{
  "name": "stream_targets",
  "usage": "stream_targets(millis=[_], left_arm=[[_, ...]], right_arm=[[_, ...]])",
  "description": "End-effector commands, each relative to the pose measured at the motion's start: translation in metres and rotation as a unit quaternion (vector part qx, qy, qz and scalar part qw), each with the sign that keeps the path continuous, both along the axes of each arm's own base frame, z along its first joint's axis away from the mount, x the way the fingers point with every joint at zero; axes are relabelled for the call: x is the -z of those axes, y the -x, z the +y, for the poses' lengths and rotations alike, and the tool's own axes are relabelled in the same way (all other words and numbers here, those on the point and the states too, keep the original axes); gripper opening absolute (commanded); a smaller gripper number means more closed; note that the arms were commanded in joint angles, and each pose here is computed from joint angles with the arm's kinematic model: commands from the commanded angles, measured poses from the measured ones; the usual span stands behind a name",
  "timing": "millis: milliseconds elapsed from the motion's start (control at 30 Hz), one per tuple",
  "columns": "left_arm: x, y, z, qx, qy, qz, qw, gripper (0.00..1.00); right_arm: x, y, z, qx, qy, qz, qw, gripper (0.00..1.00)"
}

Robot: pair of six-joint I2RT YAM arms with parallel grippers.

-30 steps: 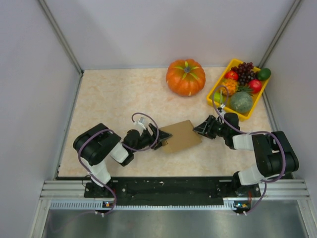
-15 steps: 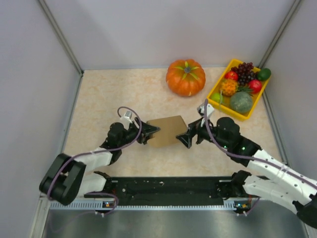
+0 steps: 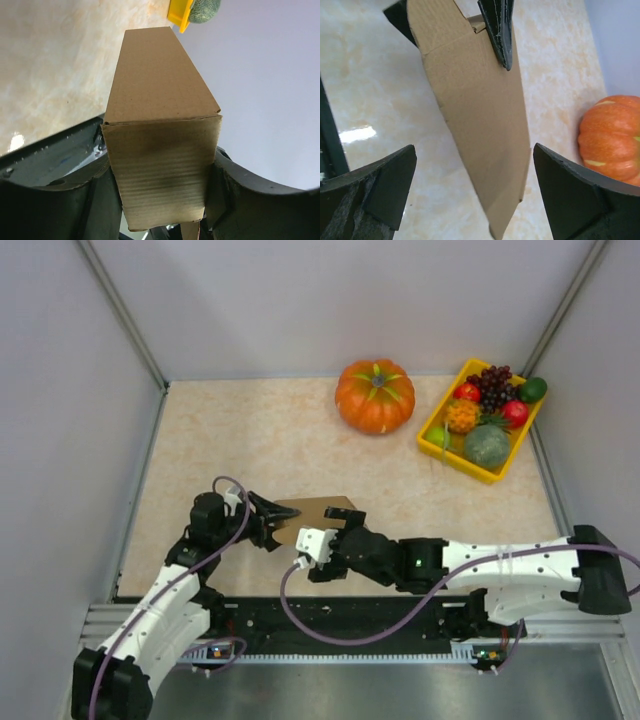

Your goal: Fold the paper box

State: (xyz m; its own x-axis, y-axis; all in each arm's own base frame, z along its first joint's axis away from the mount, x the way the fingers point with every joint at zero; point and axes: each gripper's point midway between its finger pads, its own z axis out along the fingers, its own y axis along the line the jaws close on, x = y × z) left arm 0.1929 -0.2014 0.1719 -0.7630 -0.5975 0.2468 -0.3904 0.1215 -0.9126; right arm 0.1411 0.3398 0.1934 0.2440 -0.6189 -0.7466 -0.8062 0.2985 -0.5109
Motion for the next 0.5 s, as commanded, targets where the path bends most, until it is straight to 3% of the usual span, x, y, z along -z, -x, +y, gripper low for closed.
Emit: stream_targets(millis=[0,200,333,400,467], left_arm=[[0.000,0.018,0.000,0.006,0.039,0.071,0.997,0.50],[-0.003,0.024,0.002,-0.002,0.067,0.086,0.994,0.51],[-0.008,0.023,0.003,-0.015,0.081,0.080,0.993,0.52],[-0.010,0.020,0.005,-0.023,0.086,0.074,0.993,0.55],[-0.014,0.019,0.004,-0.024,0.095,0.066,0.993,0.65]], right_arm=[[-0.032,-0.013,0.022,-0.006,-0.001,-0.080,0.997,0.98],[-0.023,-0.033,0.031,0.035,0.017,-0.136,0.990,0.91],[-0.015,-0.034,0.032,0.033,0.026,-0.139,0.989,0.80],[-0.013,-0.035,0.030,0.038,0.031,-0.142,0.989,0.74],[-0.011,-0.035,0.031,0.034,0.039,-0.135,0.990,0.65]])
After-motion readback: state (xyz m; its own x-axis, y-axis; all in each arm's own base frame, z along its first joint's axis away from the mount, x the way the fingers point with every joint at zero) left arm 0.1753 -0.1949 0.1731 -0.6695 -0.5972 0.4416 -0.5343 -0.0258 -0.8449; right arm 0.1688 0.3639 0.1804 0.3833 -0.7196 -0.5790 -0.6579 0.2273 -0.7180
